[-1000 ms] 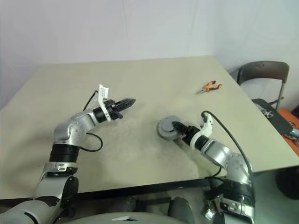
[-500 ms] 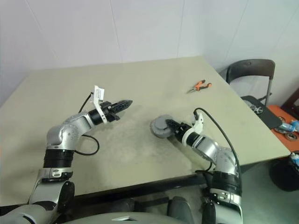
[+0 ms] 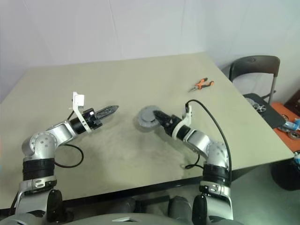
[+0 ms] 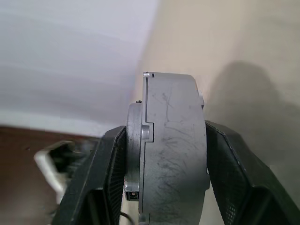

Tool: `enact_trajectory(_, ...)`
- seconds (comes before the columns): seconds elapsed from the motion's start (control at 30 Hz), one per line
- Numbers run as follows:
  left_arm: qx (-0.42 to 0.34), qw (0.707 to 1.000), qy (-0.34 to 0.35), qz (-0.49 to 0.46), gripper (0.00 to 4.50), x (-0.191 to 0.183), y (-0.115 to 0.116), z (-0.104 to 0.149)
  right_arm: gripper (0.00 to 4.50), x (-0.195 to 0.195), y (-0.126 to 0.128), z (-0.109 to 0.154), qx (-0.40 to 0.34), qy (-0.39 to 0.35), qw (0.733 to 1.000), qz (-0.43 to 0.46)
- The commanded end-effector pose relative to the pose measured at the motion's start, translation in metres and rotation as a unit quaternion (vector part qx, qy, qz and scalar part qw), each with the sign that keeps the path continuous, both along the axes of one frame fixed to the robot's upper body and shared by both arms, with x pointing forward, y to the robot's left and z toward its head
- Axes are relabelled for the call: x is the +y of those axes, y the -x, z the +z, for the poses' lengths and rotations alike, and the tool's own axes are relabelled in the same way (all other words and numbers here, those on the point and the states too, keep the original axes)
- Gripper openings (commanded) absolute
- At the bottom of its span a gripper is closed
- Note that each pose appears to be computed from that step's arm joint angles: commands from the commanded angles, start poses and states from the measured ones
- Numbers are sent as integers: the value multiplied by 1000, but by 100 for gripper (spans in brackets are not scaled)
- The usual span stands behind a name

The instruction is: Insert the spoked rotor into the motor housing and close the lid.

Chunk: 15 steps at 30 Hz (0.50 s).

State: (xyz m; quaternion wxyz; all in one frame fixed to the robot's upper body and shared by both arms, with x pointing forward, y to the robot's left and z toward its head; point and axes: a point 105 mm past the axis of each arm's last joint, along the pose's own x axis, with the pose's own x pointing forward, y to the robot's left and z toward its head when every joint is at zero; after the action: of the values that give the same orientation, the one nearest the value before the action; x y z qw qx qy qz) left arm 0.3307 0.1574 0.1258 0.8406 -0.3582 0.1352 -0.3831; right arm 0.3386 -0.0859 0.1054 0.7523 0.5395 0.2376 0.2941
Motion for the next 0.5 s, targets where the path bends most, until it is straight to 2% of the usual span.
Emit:
enact_trajectory(0.03,-23,997,67,27,35,11,-4,23,217,1,-5,43,-76,-41,996,-2)
enact_trajectory(0.07,-26,995,87,44,35,16,-6,26,217,2,-5,46,-81,-45,996,-2)
enact_trajectory(0.17,-24,990,121,75,96,22,-10,28,217,7,-5,56,-94,-54,994,5)
enact_trajectory(0.5,5,981,184,65,439,-1,-2,16,217,26,-5,92,-137,-84,986,41)
